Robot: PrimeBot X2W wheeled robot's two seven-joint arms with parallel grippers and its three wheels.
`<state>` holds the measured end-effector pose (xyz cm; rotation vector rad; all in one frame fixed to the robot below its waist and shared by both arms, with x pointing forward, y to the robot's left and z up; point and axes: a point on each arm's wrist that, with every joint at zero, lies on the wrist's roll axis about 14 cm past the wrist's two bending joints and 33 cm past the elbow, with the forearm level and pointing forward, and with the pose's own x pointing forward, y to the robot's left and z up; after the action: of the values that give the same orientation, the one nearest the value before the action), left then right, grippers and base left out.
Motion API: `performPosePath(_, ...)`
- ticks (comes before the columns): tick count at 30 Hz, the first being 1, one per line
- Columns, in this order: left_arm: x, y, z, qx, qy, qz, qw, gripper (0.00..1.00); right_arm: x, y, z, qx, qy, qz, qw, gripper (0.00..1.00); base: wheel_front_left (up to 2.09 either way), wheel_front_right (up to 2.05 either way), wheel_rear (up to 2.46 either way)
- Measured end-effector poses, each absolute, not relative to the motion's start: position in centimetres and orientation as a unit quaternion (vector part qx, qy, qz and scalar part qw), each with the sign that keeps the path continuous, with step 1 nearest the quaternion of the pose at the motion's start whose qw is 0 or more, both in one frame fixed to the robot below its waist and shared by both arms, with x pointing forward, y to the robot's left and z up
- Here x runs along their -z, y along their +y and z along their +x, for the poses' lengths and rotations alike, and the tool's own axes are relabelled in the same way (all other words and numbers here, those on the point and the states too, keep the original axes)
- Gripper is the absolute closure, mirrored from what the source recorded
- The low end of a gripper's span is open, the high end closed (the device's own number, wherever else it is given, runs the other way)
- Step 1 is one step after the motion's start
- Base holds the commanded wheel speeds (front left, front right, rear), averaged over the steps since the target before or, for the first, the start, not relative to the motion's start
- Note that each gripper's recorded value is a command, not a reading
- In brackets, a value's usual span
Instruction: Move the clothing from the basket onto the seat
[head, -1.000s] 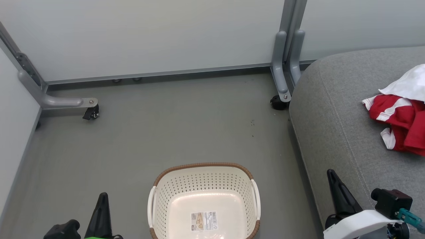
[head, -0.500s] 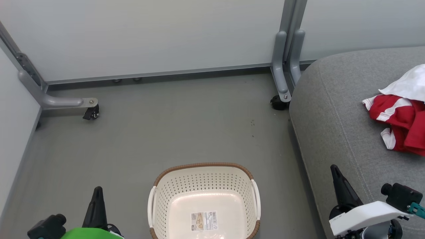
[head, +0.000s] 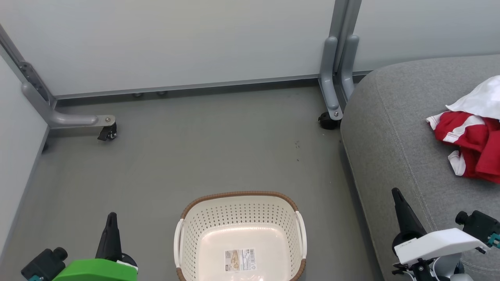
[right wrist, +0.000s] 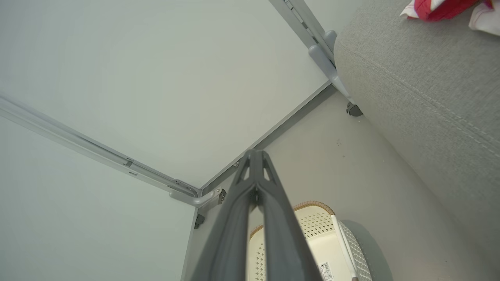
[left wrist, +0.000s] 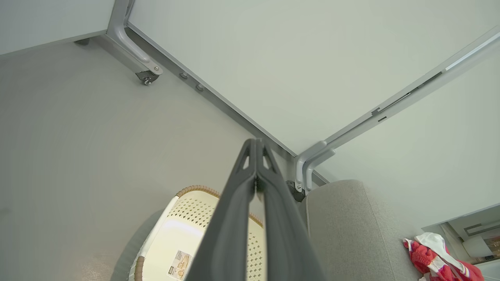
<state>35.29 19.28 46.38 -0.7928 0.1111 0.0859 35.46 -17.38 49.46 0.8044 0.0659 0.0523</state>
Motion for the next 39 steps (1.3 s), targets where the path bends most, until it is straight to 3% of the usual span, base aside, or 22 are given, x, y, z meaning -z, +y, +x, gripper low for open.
performPosePath(39,-48.0,19.7,37.2,-0.034,0.036,-0.575,0.816,1.00,-49.8,-18.8,37.3,-0.003,0.022,0.577,0.816,1.00,0.00,0.00,0.00)
